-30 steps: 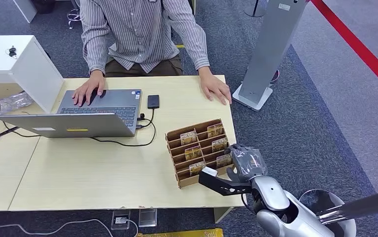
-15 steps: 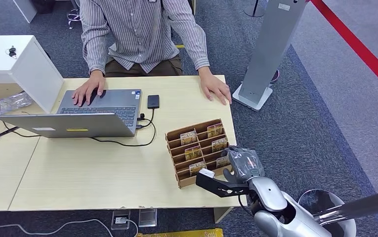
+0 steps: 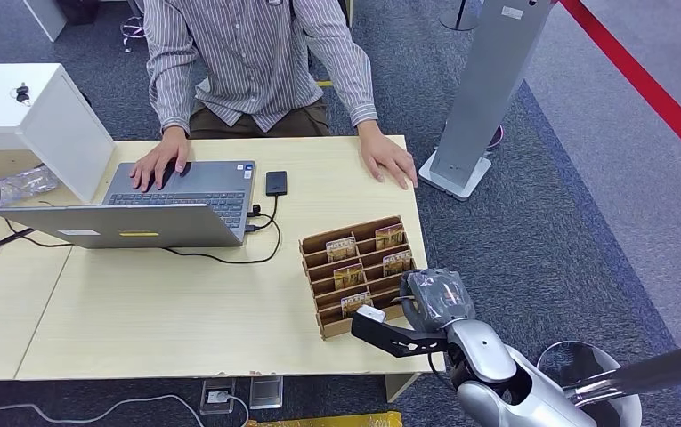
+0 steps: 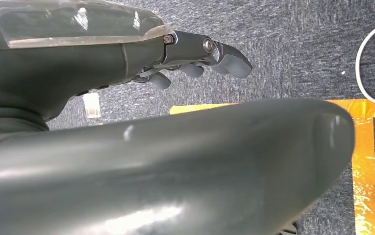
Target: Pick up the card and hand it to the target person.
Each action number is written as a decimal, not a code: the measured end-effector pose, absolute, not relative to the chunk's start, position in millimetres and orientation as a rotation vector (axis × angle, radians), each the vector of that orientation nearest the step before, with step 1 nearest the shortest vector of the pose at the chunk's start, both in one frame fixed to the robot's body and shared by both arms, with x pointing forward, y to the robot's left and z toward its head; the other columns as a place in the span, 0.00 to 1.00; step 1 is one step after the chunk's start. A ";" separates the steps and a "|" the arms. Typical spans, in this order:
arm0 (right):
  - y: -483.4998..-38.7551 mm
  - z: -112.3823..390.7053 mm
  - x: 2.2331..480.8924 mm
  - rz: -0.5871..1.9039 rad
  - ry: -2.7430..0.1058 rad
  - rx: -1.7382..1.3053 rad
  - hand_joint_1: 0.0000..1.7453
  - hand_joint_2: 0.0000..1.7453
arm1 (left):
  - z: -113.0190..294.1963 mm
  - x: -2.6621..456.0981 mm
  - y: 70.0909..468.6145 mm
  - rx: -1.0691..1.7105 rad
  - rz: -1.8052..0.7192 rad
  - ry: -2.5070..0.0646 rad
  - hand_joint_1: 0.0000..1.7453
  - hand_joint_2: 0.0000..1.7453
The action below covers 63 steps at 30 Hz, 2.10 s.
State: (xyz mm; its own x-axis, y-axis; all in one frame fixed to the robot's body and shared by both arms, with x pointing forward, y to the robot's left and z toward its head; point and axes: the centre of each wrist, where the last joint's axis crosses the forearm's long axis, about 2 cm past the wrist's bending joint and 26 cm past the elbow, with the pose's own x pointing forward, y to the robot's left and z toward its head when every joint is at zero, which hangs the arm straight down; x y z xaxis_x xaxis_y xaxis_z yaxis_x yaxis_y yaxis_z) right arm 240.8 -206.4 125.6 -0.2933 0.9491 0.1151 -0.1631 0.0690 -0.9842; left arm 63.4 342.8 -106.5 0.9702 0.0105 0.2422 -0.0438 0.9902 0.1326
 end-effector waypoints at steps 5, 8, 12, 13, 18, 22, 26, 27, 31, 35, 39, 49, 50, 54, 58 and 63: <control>-206.3 126.0 240.7 1.427 -1.354 -0.874 0.76 1.00 | -106.5 63.4 342.8 0.137 0.027 -0.244 0.00 0.00; -206.4 126.1 240.8 1.428 -1.353 -0.874 0.75 1.00 | -106.5 63.4 342.8 0.136 0.027 -0.244 0.00 0.00; -206.5 126.1 240.9 1.429 -1.351 -0.874 0.75 1.00 | -106.5 63.4 342.9 0.140 0.017 -0.249 0.00 0.00; -206.5 126.2 241.0 1.429 -1.352 -0.874 0.75 1.00 | -106.5 63.4 343.0 0.143 0.015 -0.251 0.00 0.00; -207.4 127.5 241.6 1.411 -1.373 -0.848 0.75 1.00 | -106.4 63.3 343.6 0.158 0.017 -0.252 0.00 0.00; -208.1 134.3 244.3 1.362 -1.402 -0.737 0.75 1.00 | -106.3 63.3 345.0 0.160 0.017 -0.252 0.00 0.00; -210.1 152.3 252.7 1.278 -1.454 -0.617 0.75 1.00 | -106.2 63.2 346.6 0.157 0.017 -0.251 0.00 0.00; -211.3 159.4 255.8 1.255 -1.474 -0.598 0.75 1.00 | -106.1 63.2 347.0 0.156 0.017 -0.251 0.00 0.00; -218.5 197.2 269.5 1.181 -1.563 -0.561 0.75 1.00 | -106.0 63.0 348.9 0.158 0.026 -0.250 0.00 0.00; -224.3 238.8 278.6 1.150 -1.668 -0.565 0.75 1.00 | -105.8 62.8 350.3 0.160 0.037 -0.249 0.00 0.00; -225.1 269.6 281.7 1.139 -1.783 -0.577 0.75 1.00 | -105.8 62.9 350.4 0.159 0.045 -0.249 0.00 0.00; -210.1 276.1 298.1 0.981 -2.176 -0.700 0.75 1.00 | -105.9 63.6 348.6 0.145 0.033 -0.258 0.00 0.00; -208.8 272.7 300.8 0.956 -2.205 -0.729 0.75 1.00 | -105.9 63.7 348.3 0.144 0.031 -0.260 0.00 0.00; -205.6 257.6 311.7 0.885 -2.250 -0.811 0.75 1.00 | -106.1 63.7 347.1 0.143 0.022 -0.263 0.00 0.00; -204.2 242.4 319.9 0.867 -2.224 -0.834 0.75 1.00 | -106.1 63.7 346.9 0.143 0.020 -0.262 0.00 0.00; -201.7 231.6 324.7 0.863 -2.190 -0.838 0.37 1.00 | -106.1 63.6 346.8 0.141 0.020 -0.259 0.00 0.00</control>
State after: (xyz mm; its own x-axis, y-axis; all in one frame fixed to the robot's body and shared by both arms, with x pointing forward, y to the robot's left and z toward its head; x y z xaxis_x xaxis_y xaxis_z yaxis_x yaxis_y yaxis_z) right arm 324.7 -201.7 231.6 -0.5979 0.7363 0.3168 0.3227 0.5828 -0.7458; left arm 63.6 346.8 -106.1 0.9664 0.0019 0.2569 -0.0381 0.9900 0.1360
